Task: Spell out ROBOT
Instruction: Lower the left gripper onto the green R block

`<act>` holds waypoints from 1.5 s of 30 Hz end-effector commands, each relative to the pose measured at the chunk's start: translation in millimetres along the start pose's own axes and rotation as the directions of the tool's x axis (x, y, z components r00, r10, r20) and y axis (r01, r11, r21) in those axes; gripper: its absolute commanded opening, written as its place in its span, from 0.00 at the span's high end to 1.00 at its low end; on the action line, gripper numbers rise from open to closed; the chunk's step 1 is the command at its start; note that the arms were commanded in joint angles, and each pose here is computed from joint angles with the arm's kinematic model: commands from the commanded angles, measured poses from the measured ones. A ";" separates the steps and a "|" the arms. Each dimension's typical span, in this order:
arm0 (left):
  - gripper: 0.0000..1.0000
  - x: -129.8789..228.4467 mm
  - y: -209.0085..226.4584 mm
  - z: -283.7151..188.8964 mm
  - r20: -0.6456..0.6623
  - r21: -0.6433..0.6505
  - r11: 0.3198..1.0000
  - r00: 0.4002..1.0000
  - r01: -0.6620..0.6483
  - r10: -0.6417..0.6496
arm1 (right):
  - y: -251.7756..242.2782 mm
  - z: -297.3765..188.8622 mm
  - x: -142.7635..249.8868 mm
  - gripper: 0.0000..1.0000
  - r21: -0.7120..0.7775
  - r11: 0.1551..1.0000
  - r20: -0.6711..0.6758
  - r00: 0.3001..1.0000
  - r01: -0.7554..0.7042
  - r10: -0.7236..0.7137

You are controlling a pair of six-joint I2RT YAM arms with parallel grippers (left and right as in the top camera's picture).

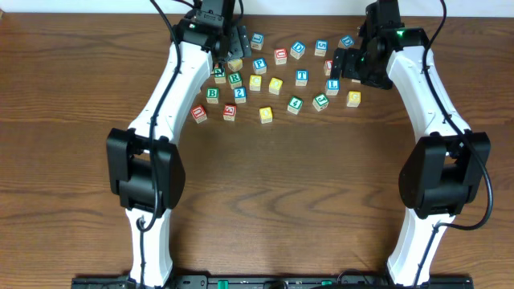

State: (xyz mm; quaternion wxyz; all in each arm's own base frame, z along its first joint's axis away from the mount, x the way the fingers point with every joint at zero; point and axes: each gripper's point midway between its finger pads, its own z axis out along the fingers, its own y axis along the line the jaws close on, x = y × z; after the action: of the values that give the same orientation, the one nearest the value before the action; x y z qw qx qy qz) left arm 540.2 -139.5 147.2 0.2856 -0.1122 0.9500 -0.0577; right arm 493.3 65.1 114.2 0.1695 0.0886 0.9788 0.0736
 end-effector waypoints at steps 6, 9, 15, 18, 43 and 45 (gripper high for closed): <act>0.26 25.3 6.4 66.9 -0.071 -0.028 0.999 0.997 0.026 -0.028 | 4.2 -15.8 -9.0 0.01 -0.005 1.000 0.042 0.999 0.022 -0.022; 0.29 38.9 8.6 83.4 -0.111 -0.034 0.999 0.993 0.029 -0.033 | 4.2 -15.8 -9.0 0.01 -0.005 1.000 0.042 0.999 0.022 -0.022; 0.32 56.9 1.8 101.9 -0.144 -0.033 0.999 0.990 -0.010 0.005 | 4.2 -15.8 -9.0 0.01 -0.005 1.000 0.042 0.999 0.022 -0.022; 0.34 65.1 2.5 111.5 -0.158 -0.042 0.999 0.987 -0.022 0.015 | 4.2 -15.8 -9.0 0.01 -0.005 1.000 0.042 0.999 0.022 -0.022; 0.41 21.5 -10.8 69.4 -0.039 0.005 0.999 0.998 -0.053 0.053 | 4.7 -15.8 -8.8 0.01 -0.005 1.000 0.042 0.999 0.023 -0.023; 0.40 15.2 -11.0 59.3 -0.024 0.010 0.998 0.998 -0.055 0.055 | 4.7 -15.8 -8.8 0.01 -0.005 1.000 0.042 0.999 0.023 -0.023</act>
State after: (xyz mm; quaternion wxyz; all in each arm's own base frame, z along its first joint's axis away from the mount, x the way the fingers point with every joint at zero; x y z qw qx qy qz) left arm 556.0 -161.3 43.7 0.2367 -0.0845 0.9668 -0.0467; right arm 493.1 65.4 114.2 0.1693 0.0881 0.9788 0.0736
